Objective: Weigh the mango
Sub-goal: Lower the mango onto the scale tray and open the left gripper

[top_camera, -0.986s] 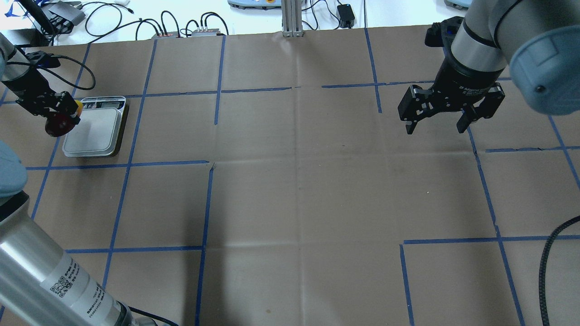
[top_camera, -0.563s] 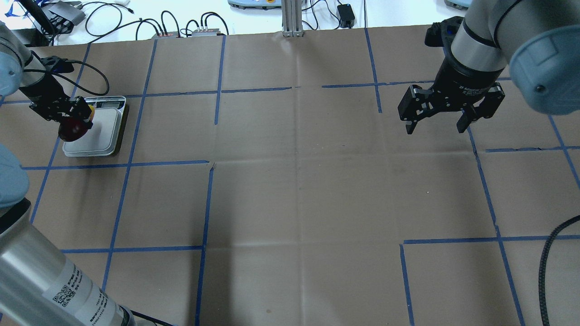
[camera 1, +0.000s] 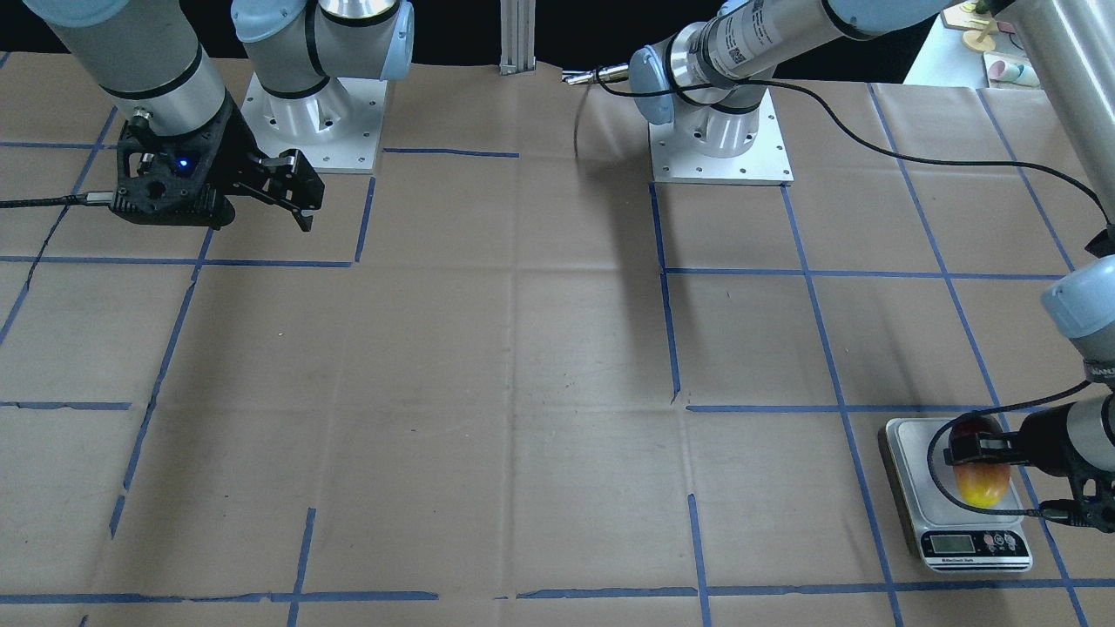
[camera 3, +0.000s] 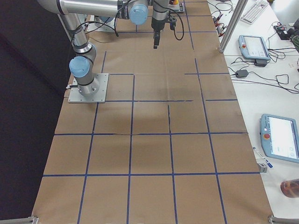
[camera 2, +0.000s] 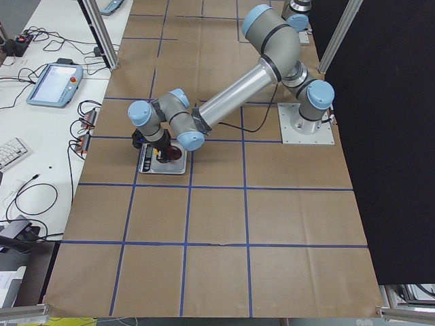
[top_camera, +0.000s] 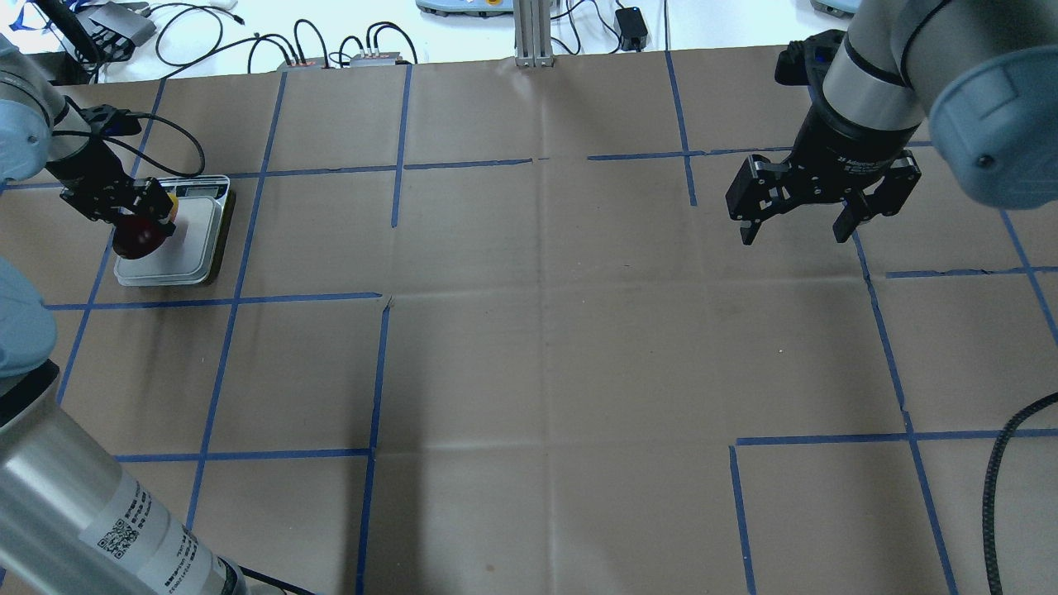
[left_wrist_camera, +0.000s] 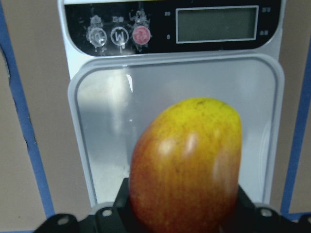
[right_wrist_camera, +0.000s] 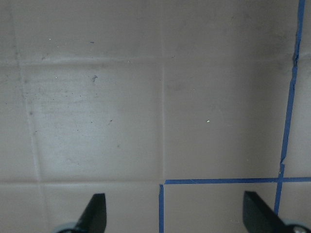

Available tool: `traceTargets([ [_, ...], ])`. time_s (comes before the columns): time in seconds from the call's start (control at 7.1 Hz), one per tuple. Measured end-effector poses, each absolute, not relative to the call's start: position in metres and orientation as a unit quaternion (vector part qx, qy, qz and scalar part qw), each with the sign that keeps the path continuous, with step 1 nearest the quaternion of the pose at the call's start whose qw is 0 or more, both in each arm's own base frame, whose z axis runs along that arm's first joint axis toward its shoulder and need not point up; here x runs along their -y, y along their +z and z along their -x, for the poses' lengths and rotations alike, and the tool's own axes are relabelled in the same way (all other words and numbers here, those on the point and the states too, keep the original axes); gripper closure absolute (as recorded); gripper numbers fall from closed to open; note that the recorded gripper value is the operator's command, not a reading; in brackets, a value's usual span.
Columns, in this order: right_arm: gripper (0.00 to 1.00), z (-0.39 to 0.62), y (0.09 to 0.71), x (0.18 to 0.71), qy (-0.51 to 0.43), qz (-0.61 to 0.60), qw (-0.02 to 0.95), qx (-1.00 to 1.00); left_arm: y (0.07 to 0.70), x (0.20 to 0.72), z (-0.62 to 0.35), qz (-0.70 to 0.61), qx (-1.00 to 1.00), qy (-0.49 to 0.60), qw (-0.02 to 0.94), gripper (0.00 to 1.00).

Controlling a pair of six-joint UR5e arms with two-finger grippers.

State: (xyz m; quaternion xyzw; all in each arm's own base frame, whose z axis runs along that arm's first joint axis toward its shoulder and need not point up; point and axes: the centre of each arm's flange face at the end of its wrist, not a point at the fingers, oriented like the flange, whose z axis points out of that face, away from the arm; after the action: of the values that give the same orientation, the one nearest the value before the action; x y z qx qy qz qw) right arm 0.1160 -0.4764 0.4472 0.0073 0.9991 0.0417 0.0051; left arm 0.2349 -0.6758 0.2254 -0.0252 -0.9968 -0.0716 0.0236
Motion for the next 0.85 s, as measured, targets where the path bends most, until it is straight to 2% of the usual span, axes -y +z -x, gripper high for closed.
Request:
traceTargets([
  [0.42,0.0,-0.116,0.447,0.476,0.042,-0.007,0.005,-0.999,0.232,0.677,-0.235,0.027,0.997,-0.063,0.018,0.01],
  [0.85,0.0,-0.116,0.447,0.476,0.042,-0.007,0.005,-0.999,0.311,0.653,-0.207,0.023,0.999,-0.029,-0.003,0.0],
])
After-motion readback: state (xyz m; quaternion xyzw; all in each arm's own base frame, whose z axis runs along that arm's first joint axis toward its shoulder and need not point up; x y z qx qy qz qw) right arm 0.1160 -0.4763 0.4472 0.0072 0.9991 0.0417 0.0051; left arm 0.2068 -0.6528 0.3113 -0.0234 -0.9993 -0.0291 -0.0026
